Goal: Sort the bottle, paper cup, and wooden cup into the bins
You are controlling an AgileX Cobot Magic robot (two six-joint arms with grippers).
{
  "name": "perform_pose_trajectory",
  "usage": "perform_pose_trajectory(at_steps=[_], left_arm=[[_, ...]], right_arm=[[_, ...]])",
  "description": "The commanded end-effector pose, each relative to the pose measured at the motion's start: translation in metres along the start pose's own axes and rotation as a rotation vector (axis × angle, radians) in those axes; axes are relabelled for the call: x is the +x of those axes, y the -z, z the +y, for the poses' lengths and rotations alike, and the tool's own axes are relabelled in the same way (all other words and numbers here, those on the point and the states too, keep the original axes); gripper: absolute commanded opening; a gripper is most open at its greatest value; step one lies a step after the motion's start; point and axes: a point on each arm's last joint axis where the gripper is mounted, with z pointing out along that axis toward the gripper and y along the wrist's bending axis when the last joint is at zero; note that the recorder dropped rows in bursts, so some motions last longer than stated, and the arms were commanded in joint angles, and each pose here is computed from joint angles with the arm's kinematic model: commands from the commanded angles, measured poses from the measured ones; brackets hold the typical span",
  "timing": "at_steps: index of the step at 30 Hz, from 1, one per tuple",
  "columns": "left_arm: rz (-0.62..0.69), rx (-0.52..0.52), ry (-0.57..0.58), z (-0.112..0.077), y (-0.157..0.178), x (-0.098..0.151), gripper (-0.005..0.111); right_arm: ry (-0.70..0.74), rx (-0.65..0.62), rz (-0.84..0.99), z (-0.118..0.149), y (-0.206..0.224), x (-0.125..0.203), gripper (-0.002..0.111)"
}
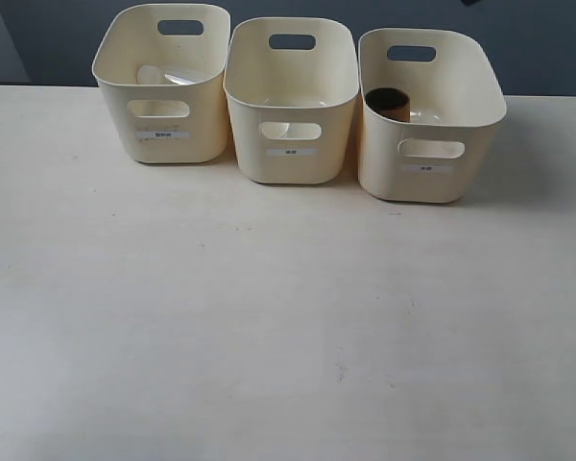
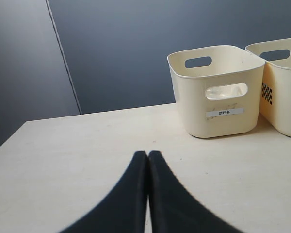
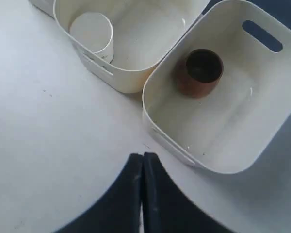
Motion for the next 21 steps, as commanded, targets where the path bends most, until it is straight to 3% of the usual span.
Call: perform_pose_trajectory(at_steps=[1,10,15,21], left_arm=[[-0.01,-0.002,0.002,0.0,0.0,0.0,0.0],[-0.01,-0.002,0.002,0.0,0.0,0.0,0.0],[-0.01,-0.002,0.002,0.0,0.0,0.0,0.0],[-0.01,-0.002,0.002,0.0,0.0,0.0,0.0]], right_arm=[[0.002,0.07,0.023,0.014,0.036,0.038,-0.001],[-0.006,0.24,-0.437,0.065,0.107,0.138,-0.001],[-0.027,0.207,-0.587,0.095,0.131,0.188,-0.001],[-0.082,0.168,-0.741,0.115,0.156,0.215,-0.001]])
